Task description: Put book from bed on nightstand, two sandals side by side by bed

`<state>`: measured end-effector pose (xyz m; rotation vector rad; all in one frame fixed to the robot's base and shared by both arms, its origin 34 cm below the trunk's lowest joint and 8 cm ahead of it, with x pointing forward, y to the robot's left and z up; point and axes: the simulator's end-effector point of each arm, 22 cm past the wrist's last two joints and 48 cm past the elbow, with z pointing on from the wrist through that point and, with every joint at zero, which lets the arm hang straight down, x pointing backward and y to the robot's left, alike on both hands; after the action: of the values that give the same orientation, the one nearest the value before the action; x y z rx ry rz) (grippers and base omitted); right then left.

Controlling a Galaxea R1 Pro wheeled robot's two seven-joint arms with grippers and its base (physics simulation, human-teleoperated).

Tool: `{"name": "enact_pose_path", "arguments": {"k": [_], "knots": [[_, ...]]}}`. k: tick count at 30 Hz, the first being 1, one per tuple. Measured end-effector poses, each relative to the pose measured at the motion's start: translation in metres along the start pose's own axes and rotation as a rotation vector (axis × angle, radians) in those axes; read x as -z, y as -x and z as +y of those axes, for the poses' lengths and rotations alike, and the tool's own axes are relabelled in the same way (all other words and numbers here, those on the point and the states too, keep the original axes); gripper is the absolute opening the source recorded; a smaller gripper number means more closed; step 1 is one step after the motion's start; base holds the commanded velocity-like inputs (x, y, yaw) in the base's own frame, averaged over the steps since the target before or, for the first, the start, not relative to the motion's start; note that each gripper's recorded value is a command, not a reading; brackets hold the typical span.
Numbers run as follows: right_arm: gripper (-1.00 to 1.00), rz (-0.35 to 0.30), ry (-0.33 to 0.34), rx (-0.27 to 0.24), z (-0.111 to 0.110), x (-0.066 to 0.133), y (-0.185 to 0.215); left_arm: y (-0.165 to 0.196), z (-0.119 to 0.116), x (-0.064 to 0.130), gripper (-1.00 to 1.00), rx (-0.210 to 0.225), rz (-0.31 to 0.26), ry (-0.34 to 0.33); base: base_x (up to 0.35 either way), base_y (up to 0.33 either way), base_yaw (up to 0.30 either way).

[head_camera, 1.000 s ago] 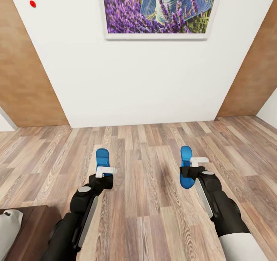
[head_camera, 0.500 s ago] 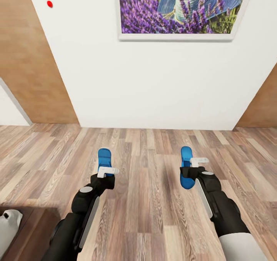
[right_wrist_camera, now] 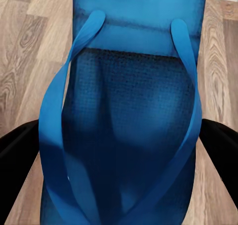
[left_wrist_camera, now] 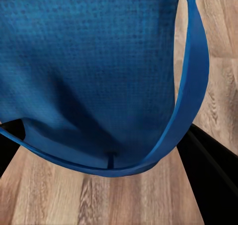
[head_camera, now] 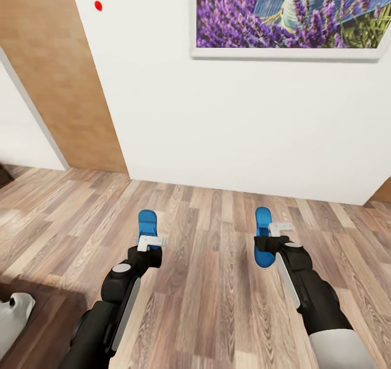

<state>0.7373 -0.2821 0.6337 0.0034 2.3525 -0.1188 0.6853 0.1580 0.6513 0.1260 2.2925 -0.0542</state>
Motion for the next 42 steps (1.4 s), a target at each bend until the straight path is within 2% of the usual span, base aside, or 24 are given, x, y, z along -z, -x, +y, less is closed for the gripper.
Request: {"name": "enact_pose_path", "arguments": {"k": [42], "knots": [[-1.0,0.001,0.0,0.0,0.0007,-0.0006,-0.0008,0.0007,-0.0044,0.0003,-1.0,-0.009,-0.002,-0.006,0.247,-0.232,0.274]]}}
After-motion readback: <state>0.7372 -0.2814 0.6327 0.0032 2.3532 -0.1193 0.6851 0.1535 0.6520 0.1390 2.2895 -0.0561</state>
